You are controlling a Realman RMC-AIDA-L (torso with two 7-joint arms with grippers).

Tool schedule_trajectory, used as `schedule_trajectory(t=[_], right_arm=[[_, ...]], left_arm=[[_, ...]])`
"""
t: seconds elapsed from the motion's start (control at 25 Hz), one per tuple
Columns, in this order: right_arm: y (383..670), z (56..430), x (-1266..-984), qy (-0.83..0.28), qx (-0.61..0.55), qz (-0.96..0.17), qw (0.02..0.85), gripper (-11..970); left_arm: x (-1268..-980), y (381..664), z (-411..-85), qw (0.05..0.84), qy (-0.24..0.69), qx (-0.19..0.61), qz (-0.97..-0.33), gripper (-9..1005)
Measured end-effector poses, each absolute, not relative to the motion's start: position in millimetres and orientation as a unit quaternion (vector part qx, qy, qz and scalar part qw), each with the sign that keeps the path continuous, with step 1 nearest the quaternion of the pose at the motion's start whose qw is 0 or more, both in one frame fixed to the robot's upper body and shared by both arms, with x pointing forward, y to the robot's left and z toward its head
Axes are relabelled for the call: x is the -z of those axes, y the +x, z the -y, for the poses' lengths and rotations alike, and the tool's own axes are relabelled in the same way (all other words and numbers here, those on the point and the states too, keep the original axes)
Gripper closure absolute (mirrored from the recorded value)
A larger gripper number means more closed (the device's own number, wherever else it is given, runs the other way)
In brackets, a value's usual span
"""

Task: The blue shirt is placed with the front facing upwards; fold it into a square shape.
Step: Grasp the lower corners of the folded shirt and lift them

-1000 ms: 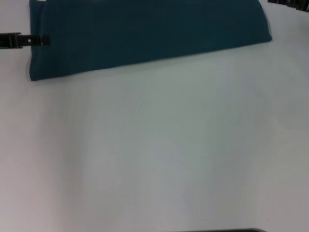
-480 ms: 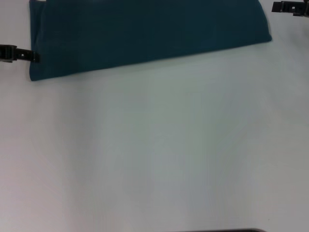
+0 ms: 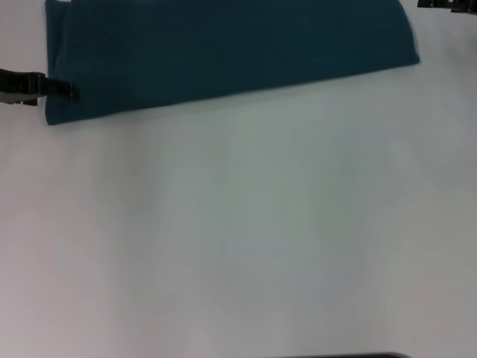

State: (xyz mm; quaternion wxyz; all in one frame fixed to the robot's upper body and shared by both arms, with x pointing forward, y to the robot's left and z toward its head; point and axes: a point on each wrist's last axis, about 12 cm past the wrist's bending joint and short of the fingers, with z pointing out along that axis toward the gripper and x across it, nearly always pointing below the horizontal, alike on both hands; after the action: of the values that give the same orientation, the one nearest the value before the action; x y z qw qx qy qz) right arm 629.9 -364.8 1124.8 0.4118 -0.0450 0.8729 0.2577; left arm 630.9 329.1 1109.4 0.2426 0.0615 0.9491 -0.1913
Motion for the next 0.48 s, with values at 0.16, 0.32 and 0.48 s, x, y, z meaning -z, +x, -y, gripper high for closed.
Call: schedule_trajectory(t=[0.16, 0.32, 0.48], right_arm=[[631.4, 365.0, -1126.8, -0.048, -0.256, -0.873, 0.413, 28], [631.4, 364.4, -1126.9, -0.05, -0.256, -0.873, 0.411, 29], [630.7, 364.6, -1125.9, -0.051, -0.255, -0.875, 0.408, 29]], left_arm=[[-1106.1, 630.7, -328.8, 0.239, 0.054, 0.186, -0.951, 78], [-1101.3, 628.6, -327.0, 0.233, 0.051, 0.188, -0.953, 78], [-1100.0, 628.0, -324.8, 0.23, 0.053, 0.19, -0.953, 78]])
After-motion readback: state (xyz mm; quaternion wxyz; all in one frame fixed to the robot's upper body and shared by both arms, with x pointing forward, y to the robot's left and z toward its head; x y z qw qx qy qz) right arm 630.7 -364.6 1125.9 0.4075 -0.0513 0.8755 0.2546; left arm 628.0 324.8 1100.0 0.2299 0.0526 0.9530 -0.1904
